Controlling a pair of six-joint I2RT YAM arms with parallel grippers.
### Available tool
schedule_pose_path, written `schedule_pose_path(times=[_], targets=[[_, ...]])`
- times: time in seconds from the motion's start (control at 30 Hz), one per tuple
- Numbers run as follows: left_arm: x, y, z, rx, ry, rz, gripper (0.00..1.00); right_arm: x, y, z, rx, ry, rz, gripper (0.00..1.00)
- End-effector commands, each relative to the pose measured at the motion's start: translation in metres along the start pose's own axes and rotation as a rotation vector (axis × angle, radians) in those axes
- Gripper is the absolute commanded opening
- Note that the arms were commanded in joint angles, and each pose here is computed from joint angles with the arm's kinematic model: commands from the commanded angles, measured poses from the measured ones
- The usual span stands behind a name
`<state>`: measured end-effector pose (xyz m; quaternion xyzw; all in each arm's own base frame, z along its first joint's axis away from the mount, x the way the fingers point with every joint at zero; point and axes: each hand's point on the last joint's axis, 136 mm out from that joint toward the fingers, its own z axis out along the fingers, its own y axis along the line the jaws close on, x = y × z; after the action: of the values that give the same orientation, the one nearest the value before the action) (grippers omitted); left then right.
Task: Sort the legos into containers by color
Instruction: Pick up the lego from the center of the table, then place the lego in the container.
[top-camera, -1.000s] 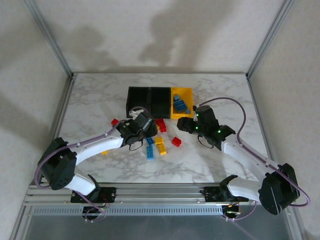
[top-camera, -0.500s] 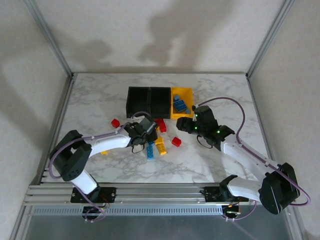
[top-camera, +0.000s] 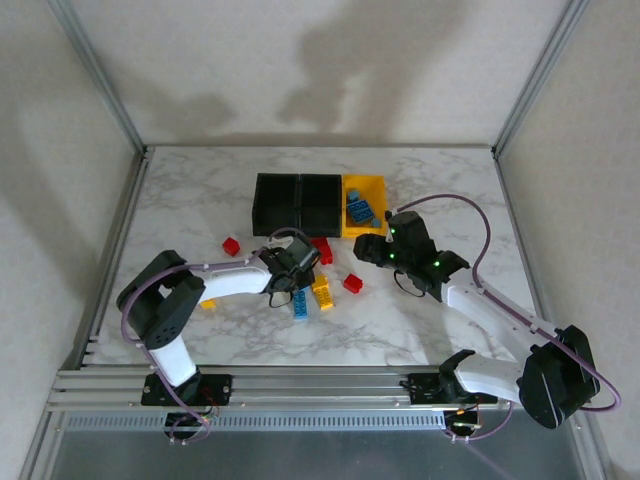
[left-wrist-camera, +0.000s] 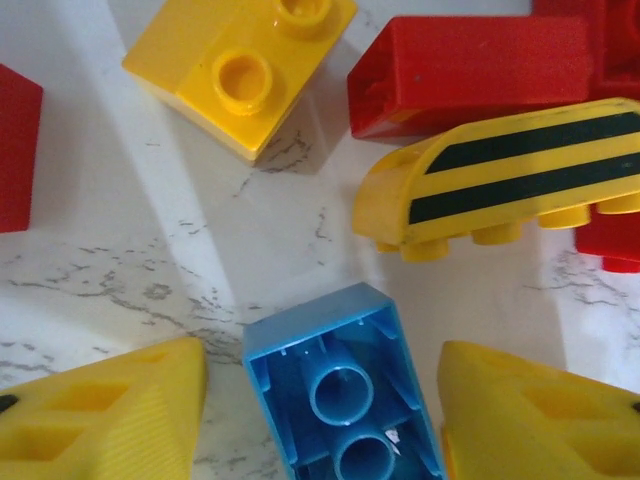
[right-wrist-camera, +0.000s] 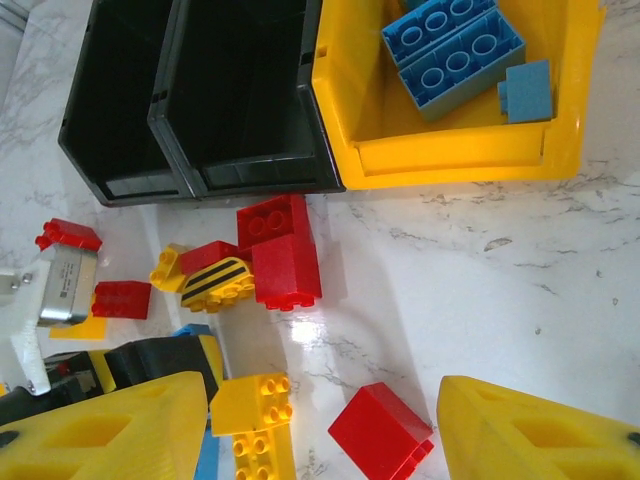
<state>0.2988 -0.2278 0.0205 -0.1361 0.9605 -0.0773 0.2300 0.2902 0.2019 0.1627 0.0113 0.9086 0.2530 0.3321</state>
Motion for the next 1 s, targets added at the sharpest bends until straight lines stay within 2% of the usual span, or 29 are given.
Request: schedule_pose_path(times=[0.0,0.23,0.43,0.67,0.97], targets=[[0.002,-0.002,0.001,-0.011,0.008,0.016,0.58,-0.001,-0.002,-0.004,0.022,-0.014,-0.016,0.62],[0.000,-0.003,-0.004,-0.009,0.003,0.024,0.43,-0.003,-0.002,-0.004,0.026,-0.022,-0.013,0.62],[-0.022,-0.020,-0.026,0.032,-0.045,0.037,0.38,-0.008,-0.003,-0.010,0.029,-0.044,-0.014,0.62],[-0.063,-0.068,-0.055,0.117,-0.112,0.059,0.35,-0.009,-0.010,-0.017,0.040,-0.066,0.007,0.62],[-0.111,-0.146,-0.052,0.197,-0.176,0.102,0.35,-0.011,-0.021,-0.035,0.066,-0.111,0.035,0.62]])
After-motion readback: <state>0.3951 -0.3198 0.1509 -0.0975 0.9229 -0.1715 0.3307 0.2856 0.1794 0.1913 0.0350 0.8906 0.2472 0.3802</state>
